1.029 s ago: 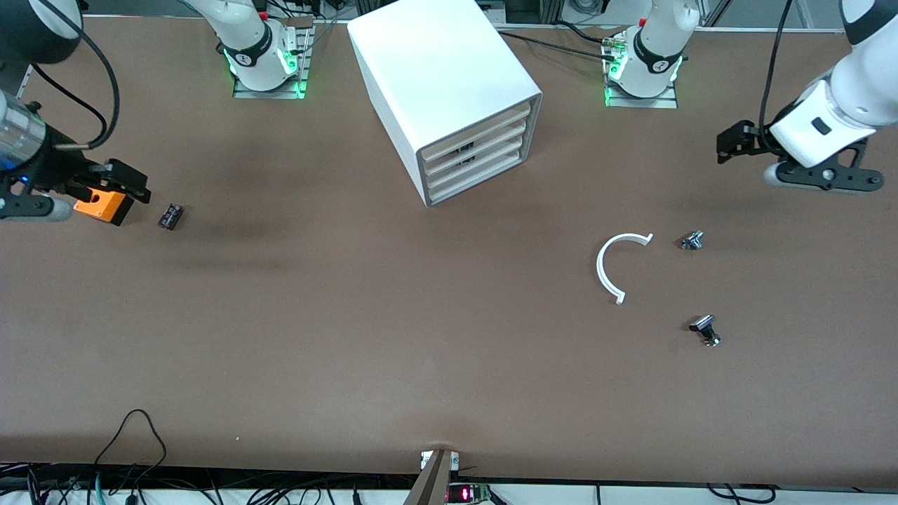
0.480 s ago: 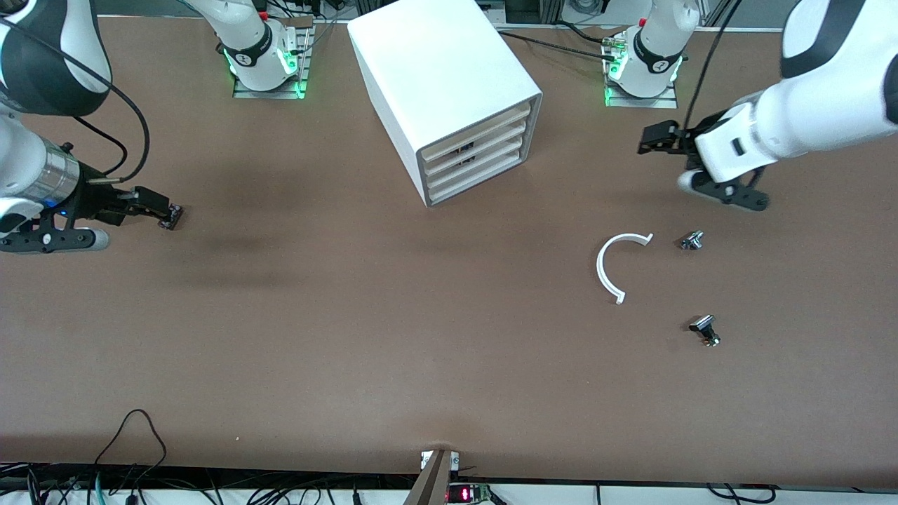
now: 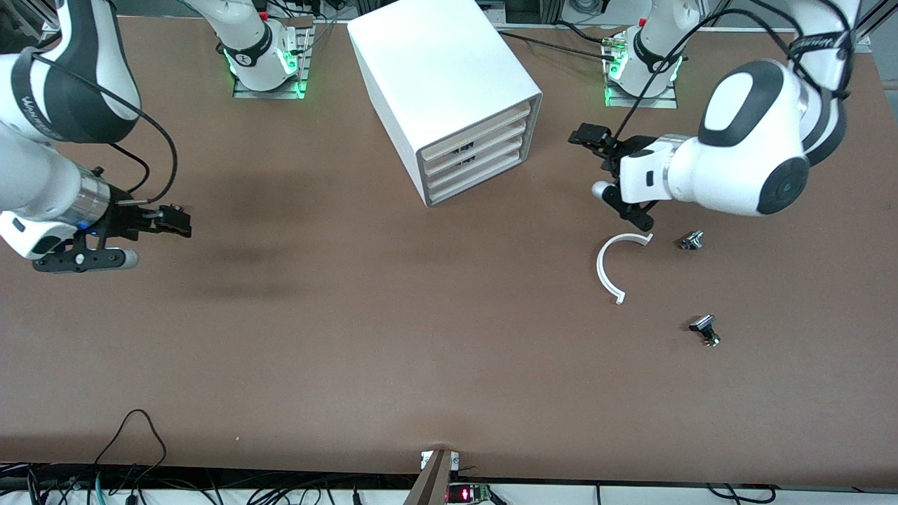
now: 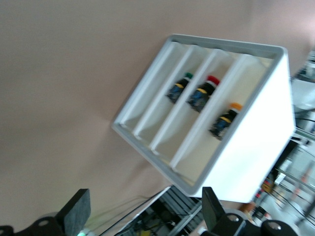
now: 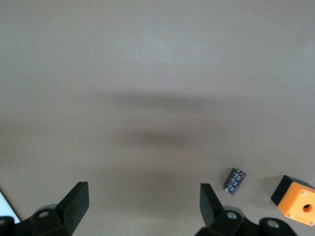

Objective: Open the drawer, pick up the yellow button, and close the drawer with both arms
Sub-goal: 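Grasp the drawer handle with the left gripper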

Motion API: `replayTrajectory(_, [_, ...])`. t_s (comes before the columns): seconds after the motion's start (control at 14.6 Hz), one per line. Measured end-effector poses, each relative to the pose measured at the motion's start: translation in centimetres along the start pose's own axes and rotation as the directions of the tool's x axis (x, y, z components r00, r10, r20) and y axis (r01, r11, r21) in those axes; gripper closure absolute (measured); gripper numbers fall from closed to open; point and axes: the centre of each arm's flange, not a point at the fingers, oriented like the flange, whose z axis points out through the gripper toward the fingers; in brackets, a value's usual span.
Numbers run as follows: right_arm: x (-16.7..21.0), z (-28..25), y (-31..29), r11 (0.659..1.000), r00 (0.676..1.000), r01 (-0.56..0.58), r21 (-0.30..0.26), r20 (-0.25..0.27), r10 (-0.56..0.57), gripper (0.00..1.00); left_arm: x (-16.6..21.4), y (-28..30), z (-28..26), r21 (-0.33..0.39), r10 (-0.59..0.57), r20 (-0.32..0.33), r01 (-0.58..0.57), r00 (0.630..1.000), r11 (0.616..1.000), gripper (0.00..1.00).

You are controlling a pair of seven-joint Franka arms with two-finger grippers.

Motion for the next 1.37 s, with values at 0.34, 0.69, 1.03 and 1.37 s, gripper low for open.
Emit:
replayTrajectory(0.34, [0.3, 1.0, -1.5, 0.991, 0.991, -0.132, 0.016, 0.019, 0.132, 0.00, 1.1, -4.3, 6.3, -0.170, 0.148, -0.077, -0.159, 0.986, 0.972, 0.06])
replayTrajectory(0.69, [0.1, 1.1, -6.7, 0.967, 0.967, -0.252, 0.047, 0.033, 0.251, 0.00, 0.1, -7.6, 12.9, -0.310, 0.209, -0.180, -0.257, 0.961, 0.915, 0.11])
replayTrajectory(1.03, [0.0, -0.3, -10.8, 0.923, 0.929, -0.370, 0.103, 0.040, 0.368, 0.00, -1.3, -4.5, 17.1, -0.329, 0.229, -0.194, -0.283, 0.954, 0.901, 0.15])
replayTrajectory(1.37, [0.1, -0.9, -15.4, 0.891, 0.897, -0.442, 0.106, 0.036, 0.441, 0.00, -1.5, -1.7, 20.2, -0.275, 0.267, -0.183, -0.310, 0.946, 0.910, 0.24])
